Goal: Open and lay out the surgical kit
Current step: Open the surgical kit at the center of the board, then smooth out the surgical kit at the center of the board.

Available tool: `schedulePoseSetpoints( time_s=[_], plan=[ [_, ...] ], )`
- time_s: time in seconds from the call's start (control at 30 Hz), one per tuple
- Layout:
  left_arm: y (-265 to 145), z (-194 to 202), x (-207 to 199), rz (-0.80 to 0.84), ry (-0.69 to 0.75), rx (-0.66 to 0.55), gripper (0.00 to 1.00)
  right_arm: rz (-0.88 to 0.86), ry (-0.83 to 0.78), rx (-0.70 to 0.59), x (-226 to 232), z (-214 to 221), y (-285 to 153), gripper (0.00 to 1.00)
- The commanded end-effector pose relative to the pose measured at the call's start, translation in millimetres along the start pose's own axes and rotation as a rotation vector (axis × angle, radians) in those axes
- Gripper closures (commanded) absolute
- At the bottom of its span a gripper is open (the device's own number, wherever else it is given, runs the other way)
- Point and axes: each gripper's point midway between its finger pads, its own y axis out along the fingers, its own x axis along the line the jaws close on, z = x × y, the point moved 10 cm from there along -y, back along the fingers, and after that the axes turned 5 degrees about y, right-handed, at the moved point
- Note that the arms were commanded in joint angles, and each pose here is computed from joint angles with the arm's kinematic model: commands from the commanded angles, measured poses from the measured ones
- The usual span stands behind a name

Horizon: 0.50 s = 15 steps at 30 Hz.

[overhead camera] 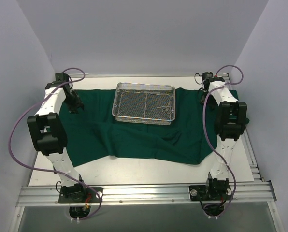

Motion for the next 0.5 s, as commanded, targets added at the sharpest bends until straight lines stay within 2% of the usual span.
schedulePoseSetpoints(
  time_s=[0.0, 0.47],
  plan=[
    [4, -15, -4, -0.002, 0.009, -0.013, 0.56, 0.07, -0.035, -0.023, 3, -4, 3, 0.6],
    [21, -27, -3, -0.04, 0.015, 0.021, 0.55, 0.148, -0.072, 0.057, -7, 19, 27, 0.65]
  ],
)
